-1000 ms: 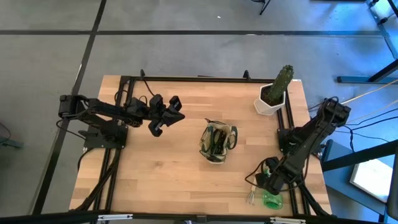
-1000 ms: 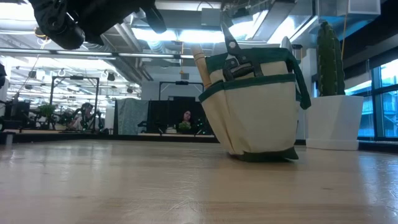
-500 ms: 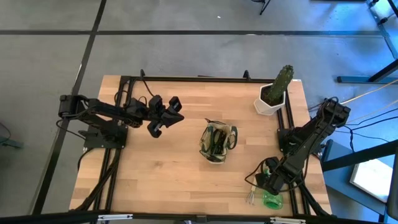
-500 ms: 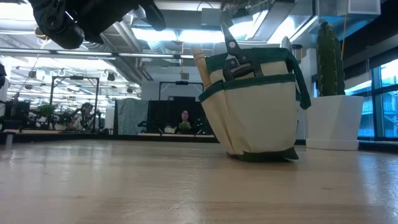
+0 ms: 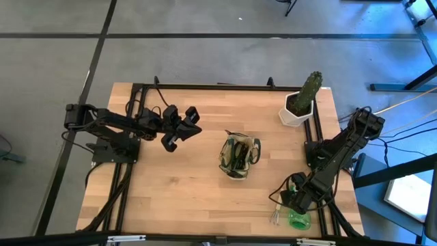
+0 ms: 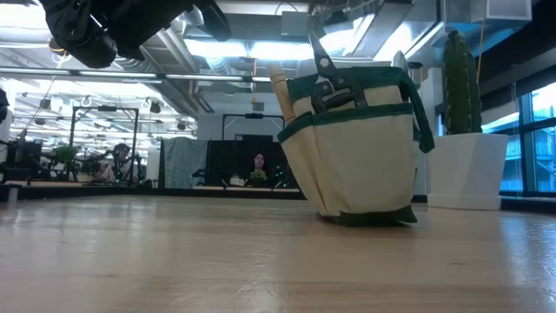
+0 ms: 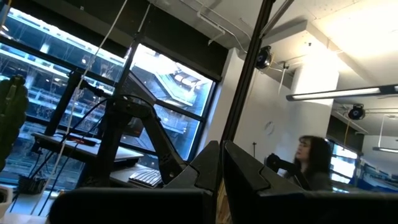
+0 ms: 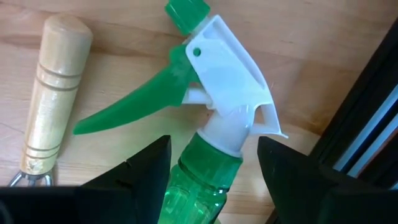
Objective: Pick & Place Garden tools in Gardening bag
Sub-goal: Put the green spray bottle into the green gardening bag
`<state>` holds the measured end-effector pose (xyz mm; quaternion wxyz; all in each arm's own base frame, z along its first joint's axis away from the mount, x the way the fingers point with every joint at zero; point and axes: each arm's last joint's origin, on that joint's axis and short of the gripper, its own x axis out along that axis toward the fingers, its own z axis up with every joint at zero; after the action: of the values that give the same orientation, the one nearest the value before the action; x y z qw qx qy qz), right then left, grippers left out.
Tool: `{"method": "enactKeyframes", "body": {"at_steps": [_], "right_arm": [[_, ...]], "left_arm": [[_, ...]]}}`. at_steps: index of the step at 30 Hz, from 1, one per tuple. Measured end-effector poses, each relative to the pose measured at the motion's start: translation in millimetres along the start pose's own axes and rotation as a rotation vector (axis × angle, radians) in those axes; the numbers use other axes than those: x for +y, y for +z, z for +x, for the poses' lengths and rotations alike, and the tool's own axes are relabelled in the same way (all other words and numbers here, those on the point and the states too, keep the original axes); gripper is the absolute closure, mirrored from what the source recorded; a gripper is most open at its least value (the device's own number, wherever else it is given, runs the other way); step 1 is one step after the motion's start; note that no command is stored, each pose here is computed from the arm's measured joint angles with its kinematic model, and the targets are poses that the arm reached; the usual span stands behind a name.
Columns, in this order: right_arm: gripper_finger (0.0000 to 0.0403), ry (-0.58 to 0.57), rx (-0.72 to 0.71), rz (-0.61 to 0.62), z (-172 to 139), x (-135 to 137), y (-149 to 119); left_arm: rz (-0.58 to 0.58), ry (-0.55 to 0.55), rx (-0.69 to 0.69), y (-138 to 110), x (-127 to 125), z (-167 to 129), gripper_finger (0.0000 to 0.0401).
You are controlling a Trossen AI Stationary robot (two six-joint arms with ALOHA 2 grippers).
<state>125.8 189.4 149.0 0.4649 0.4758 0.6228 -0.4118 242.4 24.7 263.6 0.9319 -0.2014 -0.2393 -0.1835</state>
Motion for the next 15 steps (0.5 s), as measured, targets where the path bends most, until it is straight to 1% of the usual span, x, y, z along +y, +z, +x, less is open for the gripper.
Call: {"method": "enactKeyframes", "body": {"at_steps": [6,9,15], "right_arm": [[0.0162,-0.001,-0.005,0.005,0.2,-0.1,0.3],[0.0162,-0.018,-0.011,0.008,3.7,0.6,0.3],[0.0162,-0.037,-0.002,-0.013,7.6,2.1,-0.4]], "left_arm": [[-0.001,-0.002,0.001,-0.2,-0.4,0.2,0.0386],[-0.001,-0.001,0.001,-0.2,-0.3,0.1,0.0386],[-0.004,-0.006,0.002,-0.9,-1.4,0.6,0.0386]]}}
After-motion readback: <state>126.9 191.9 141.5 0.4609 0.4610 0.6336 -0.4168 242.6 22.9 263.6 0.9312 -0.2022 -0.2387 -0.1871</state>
